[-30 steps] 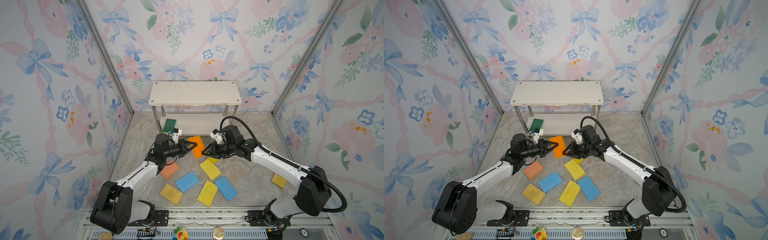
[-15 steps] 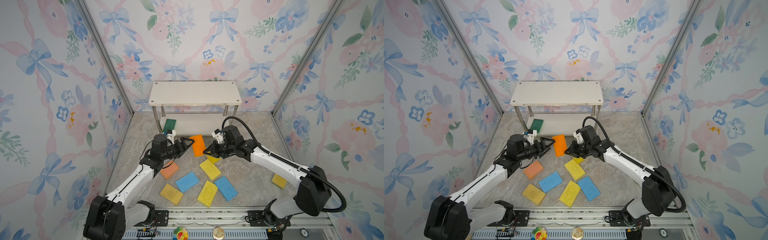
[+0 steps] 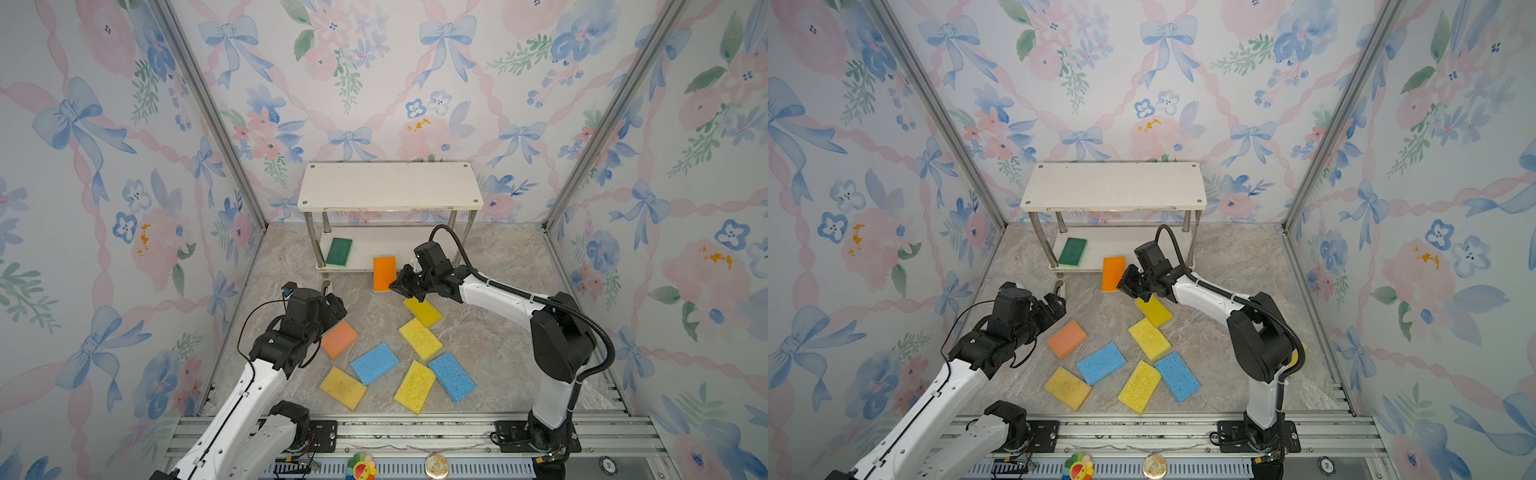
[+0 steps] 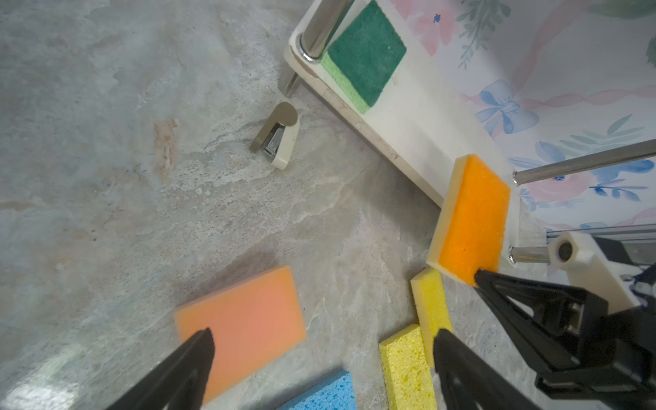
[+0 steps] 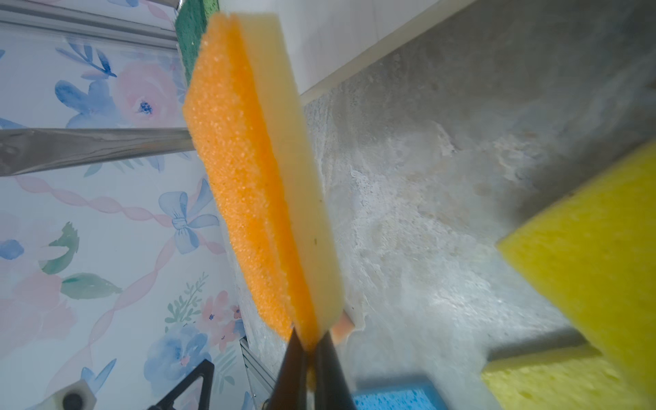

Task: Place and organize the cleaning sponges onto the shelf
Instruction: 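Carry the orange sponge to the lower shelf while the left gripper retracts, then set the orange sponge upright beside the green sponge with the right gripper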

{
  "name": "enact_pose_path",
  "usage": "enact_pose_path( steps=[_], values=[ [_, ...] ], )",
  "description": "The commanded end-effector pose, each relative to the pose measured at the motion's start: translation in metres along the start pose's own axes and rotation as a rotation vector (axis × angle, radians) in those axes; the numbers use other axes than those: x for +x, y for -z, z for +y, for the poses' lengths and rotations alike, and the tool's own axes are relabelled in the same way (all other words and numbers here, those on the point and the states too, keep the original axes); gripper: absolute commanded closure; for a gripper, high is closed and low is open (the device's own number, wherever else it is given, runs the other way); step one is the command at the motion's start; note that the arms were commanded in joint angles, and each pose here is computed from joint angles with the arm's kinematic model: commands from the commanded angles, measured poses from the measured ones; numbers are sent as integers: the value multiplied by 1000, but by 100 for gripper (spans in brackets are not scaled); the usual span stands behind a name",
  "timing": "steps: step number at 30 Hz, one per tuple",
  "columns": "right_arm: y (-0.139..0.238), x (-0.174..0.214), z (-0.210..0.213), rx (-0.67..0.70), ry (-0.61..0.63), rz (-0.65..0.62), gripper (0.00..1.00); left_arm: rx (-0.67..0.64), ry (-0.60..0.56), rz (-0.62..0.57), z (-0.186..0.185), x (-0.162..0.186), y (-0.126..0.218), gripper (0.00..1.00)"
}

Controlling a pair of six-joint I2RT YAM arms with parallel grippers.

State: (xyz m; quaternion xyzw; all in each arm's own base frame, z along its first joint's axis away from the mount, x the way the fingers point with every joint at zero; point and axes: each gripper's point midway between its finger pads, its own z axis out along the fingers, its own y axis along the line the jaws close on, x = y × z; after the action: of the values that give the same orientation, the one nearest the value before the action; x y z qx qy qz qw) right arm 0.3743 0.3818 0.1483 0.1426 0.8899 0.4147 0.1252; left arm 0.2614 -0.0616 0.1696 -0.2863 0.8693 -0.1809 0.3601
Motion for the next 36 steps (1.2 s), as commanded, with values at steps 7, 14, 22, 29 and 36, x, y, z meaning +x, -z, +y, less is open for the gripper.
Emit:
enact_pose_path(
  steps=[7,14,22,29,36],
  values=[
    [-54,-33,49,-122,-37,-59,93,-73,-13,69,43,28,5,2],
    [-87,-44,57,-151,-40,-41,93,-72,-51,72,42,26,10,2],
    [-104,-43,62,-142,-32,-21,92,-87,-90,37,41,17,18,2],
    [-109,-45,56,-105,-44,-33,92,-89,-97,32,42,16,19,2],
    [-109,-48,49,-93,-49,-55,92,-91,-114,29,40,16,19,2]
  ],
)
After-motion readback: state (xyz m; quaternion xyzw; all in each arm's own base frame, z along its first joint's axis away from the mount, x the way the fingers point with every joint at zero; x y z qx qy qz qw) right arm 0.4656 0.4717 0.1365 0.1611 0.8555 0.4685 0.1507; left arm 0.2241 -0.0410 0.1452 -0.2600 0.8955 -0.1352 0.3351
